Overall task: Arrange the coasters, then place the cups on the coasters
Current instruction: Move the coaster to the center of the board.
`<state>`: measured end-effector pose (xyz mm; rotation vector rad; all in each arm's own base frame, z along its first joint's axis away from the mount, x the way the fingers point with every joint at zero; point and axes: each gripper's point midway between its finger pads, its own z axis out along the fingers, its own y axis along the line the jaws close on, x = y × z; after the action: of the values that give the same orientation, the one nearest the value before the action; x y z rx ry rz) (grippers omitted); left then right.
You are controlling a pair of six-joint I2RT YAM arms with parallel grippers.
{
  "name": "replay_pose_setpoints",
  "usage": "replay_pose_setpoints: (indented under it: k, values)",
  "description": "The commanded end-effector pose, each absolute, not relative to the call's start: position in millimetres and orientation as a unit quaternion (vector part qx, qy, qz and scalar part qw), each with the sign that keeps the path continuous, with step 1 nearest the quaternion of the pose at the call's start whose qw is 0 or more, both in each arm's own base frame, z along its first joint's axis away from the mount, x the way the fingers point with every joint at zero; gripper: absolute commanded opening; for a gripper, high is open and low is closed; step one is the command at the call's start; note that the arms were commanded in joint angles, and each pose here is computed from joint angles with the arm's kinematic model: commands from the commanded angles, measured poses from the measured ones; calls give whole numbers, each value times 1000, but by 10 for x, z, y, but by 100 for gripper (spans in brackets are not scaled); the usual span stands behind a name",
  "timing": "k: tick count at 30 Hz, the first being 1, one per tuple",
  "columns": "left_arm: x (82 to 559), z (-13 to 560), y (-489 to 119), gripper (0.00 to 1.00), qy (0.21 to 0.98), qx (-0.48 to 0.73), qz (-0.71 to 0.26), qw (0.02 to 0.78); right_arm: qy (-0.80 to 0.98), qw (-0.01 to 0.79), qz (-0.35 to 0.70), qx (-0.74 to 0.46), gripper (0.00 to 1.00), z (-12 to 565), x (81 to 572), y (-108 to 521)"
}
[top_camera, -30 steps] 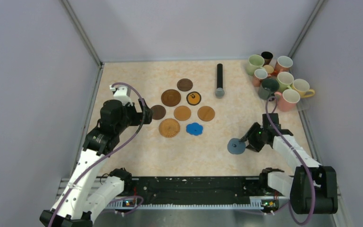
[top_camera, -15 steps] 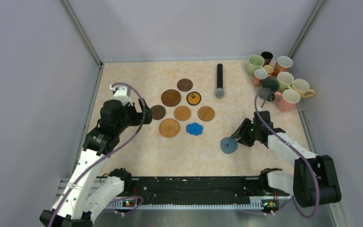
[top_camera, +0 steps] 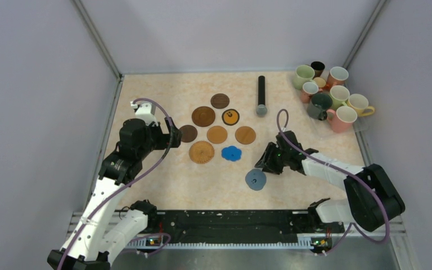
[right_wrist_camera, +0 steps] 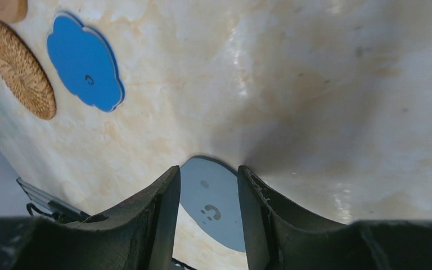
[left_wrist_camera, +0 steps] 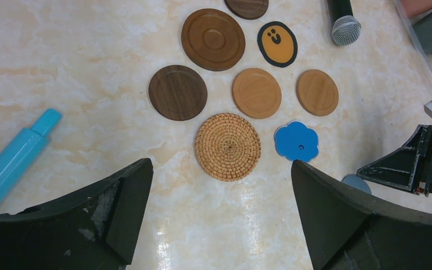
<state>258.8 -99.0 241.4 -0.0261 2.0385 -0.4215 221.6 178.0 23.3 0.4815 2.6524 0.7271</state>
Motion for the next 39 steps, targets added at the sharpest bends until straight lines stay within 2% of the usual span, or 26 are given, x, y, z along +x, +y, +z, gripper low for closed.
replay_pose_setpoints:
  k: [1, 13, 24, 39]
  values:
    - [2623, 2516, -1017, 99, 832, -4, -182, 524, 954, 128, 206, 179, 43, -23, 1940, 1789]
    - [2617, 2531, -1015, 99, 831, -4, -183, 526, 968, 134, 162, 138, 49, 136, 1763, 1574]
    - [2623, 2520, -1029, 99, 832, -3, -185, 524, 959, 114, 227, 127, 45, 113, 1557, 1745]
    - [2634, 2509, -1034, 99, 833, -4, -185, 522, 962, 98, 232, 105, 43, -6, 1581, 2114]
